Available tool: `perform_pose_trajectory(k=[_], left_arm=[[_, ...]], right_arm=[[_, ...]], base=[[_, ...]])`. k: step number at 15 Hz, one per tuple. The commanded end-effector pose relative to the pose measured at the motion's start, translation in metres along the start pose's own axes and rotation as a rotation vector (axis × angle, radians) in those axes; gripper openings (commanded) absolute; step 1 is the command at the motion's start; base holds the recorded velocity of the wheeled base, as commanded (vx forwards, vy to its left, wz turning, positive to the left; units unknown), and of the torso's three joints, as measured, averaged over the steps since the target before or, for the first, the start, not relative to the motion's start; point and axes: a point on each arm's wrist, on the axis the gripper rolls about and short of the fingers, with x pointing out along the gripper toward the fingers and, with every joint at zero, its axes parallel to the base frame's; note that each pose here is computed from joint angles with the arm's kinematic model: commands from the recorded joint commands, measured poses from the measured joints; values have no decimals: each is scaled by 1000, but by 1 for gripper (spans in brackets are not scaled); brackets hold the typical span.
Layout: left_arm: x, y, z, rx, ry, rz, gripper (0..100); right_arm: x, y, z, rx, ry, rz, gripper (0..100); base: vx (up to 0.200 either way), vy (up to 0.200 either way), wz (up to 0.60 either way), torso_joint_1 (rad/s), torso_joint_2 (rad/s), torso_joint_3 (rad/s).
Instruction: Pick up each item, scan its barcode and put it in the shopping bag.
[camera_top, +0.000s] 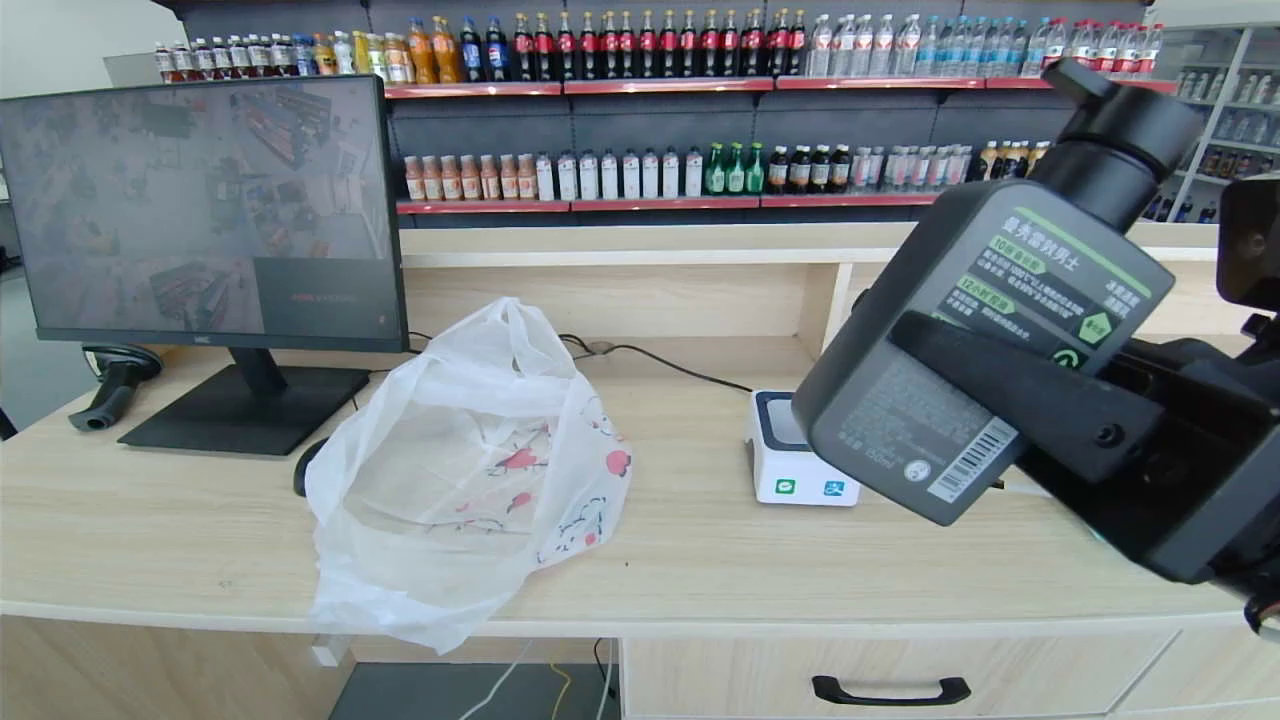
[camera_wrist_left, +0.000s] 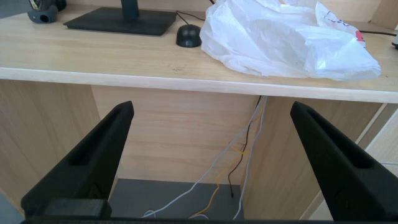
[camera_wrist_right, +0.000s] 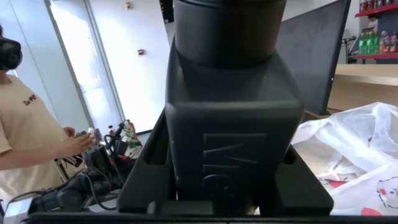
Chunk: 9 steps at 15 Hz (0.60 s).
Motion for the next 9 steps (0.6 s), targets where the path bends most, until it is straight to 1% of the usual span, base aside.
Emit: perform_pose_trajectory(k=[1, 3, 5, 6, 7, 8, 9], left_arm=[[0, 0, 0, 0, -1, 0, 100], [0, 0, 0, 0, -1, 0, 100], [0, 0, 0, 0, -1, 0, 100], [0, 0, 0, 0, -1, 0, 100], [0, 0, 0, 0, -1, 0, 100], [0, 0, 0, 0, -1, 0, 100], [0, 0, 0, 0, -1, 0, 100]], right_arm=[[-2, 1, -5, -17, 16, -3, 0], [-3, 0, -7, -68, 20, -15, 0], [-11, -17, -9, -174, 21, -129, 0], [-13, -21, -8, -244, 16, -172, 0], [-14, -22, -8, -265, 12, -193, 0], [-18, -23, -10, -320, -8, -308, 0], [-21, -24, -13, -349, -17, -392, 0]], base=[[0, 0, 0, 0, 0, 0], [0, 0, 0, 0, 0, 0], [0, 0, 0, 0, 0, 0], [0, 0, 0, 0, 0, 0], [0, 0, 0, 0, 0, 0], [0, 0, 0, 0, 0, 0], [0, 0, 0, 0, 0, 0]])
